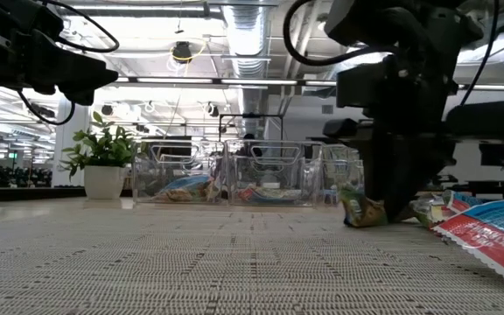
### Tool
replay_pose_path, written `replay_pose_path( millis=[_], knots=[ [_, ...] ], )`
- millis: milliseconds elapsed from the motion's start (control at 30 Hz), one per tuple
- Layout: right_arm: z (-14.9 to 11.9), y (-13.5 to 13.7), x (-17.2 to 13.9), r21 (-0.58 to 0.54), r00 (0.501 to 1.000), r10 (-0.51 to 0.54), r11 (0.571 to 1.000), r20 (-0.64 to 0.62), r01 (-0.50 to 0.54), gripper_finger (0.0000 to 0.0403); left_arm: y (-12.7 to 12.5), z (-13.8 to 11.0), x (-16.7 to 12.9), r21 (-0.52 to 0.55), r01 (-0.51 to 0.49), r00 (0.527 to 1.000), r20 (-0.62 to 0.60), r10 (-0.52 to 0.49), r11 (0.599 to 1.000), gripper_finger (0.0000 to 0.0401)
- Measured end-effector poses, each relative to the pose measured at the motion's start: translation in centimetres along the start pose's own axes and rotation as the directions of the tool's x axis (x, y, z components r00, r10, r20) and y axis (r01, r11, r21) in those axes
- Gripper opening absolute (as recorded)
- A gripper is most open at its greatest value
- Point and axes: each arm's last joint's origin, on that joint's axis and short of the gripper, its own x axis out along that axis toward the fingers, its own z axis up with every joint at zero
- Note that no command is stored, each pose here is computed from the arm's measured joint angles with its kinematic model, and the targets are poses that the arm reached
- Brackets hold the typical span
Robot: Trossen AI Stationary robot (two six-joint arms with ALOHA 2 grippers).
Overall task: Pick and place Granola Bars by type
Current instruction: Put the orange granola bar into the left transparent bin
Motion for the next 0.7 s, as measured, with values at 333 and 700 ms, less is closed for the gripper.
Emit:
replay_pose_path(
  millis=[333,700],
  knots=[
    [1.8,-0.7,-1.0,0.081,0.992,0.082,0.993,0.094,-0.09,0.0027,0.0,0.0,0.0,0.0,0.0,1.0,0.0,0.0,1.0,0.0155],
    [3.9,-2.7,-2.0,0.241,0.933,0.168,0.937,0.319,-0.251,0.0022,0.0,0.0,0.0,0.0,0.0,1.0,-0.001,0.0,1.0,0.0155]
  ],
)
